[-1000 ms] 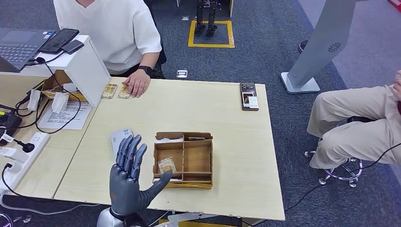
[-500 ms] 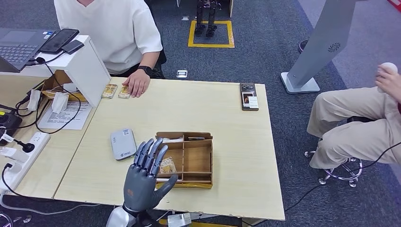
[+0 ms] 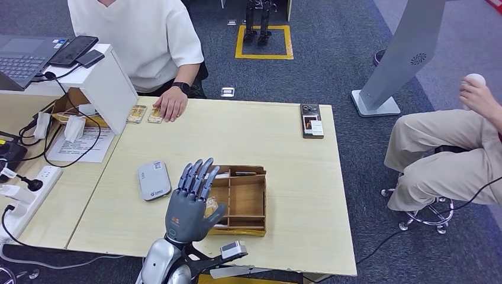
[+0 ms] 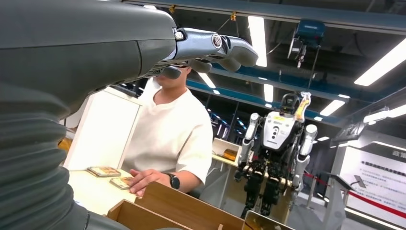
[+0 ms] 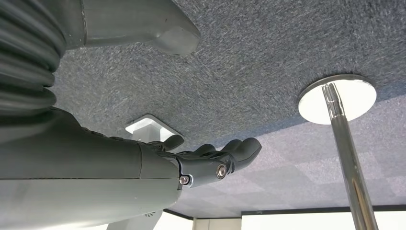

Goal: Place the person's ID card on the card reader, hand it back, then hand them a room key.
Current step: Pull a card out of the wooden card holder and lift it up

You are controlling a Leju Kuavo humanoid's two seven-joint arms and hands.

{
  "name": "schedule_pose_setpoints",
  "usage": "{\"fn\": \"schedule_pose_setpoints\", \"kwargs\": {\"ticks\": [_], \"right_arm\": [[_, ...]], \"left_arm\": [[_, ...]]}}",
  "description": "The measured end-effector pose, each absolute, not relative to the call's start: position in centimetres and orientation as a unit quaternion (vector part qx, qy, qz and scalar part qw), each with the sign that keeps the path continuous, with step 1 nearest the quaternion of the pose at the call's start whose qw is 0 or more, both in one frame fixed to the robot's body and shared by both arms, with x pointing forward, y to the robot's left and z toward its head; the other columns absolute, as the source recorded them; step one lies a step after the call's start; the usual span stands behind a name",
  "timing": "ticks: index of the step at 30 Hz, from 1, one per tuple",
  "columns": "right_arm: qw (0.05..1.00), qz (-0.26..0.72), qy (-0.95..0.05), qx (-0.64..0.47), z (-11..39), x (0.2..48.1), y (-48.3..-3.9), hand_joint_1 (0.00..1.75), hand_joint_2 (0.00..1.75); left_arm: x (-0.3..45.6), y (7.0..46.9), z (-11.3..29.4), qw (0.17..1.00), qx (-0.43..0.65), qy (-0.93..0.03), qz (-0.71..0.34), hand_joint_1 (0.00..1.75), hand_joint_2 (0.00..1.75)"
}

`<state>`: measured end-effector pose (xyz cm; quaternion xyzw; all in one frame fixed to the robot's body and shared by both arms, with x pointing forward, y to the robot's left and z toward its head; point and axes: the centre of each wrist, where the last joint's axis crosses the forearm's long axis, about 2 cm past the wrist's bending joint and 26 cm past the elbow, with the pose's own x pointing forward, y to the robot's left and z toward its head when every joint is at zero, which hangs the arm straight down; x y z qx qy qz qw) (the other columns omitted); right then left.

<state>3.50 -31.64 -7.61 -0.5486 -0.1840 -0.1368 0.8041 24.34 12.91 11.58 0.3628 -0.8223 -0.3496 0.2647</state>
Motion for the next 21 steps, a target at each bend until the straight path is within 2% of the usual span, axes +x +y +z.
{"fn": "schedule_pose_setpoints", "kwargs": {"ticks": [9,21], "right_arm": [[0.805,-0.134,-0.186,-0.548,-7.6,3.5,-31.6,0.0,1.75],[0.806,-0.122,-0.198,-0.544,-7.7,3.7,-31.3,0.0,1.75]], "left_arm": [[24.8,12.7,11.4,0.275,0.364,-0.818,-0.352,0.0,1.75],[27.8,12.0,12.8,0.289,0.379,-0.812,-0.338,0.0,1.75]]}}
